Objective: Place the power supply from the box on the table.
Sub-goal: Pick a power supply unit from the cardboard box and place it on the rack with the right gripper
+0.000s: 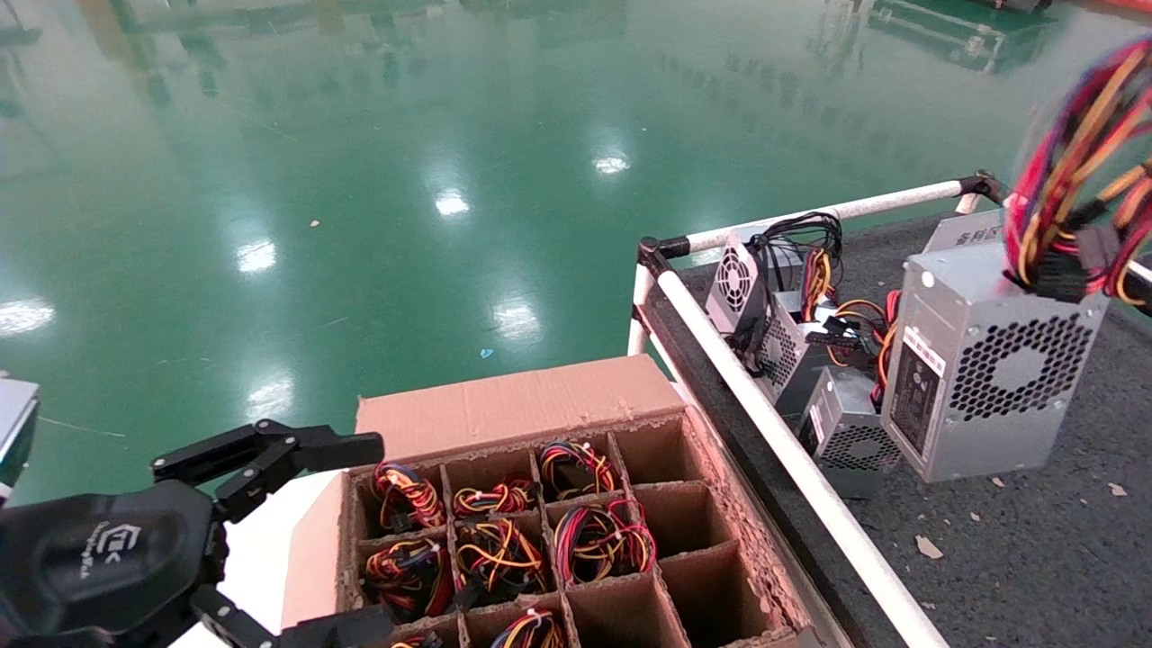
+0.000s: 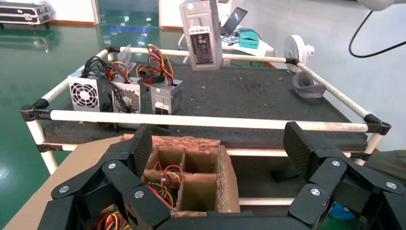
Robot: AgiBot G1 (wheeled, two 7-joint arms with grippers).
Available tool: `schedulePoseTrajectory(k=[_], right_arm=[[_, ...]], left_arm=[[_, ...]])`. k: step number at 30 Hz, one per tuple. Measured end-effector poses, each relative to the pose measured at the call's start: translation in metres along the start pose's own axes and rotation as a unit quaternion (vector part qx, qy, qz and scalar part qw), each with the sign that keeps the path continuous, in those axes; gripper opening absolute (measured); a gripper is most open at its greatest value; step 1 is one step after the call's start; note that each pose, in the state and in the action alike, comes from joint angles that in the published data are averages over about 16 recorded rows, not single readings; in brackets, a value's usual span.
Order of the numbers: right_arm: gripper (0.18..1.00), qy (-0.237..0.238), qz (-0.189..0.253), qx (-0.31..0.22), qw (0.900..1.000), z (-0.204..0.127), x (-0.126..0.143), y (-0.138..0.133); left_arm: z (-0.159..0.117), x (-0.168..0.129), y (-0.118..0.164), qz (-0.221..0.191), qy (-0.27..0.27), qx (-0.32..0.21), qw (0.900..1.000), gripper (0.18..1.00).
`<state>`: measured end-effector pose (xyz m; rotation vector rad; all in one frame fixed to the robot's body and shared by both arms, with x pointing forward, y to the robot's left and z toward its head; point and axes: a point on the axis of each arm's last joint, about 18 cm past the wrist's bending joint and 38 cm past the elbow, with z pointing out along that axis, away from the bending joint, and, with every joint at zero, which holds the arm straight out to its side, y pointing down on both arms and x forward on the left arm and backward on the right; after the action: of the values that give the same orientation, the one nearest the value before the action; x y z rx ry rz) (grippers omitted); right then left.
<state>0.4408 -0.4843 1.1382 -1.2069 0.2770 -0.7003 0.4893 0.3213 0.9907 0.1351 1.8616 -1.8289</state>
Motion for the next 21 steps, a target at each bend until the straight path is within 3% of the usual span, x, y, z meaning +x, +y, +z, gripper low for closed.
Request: schedulePoseTrajectory(k=[21], right_arm=[[0.226,0.080,0.042,-0.022,0.996,-0.038,0.037,0.045]], left_arm=[[0.000,0.000,0.000,0.000,0.000,0.000,1.0000,1.001]])
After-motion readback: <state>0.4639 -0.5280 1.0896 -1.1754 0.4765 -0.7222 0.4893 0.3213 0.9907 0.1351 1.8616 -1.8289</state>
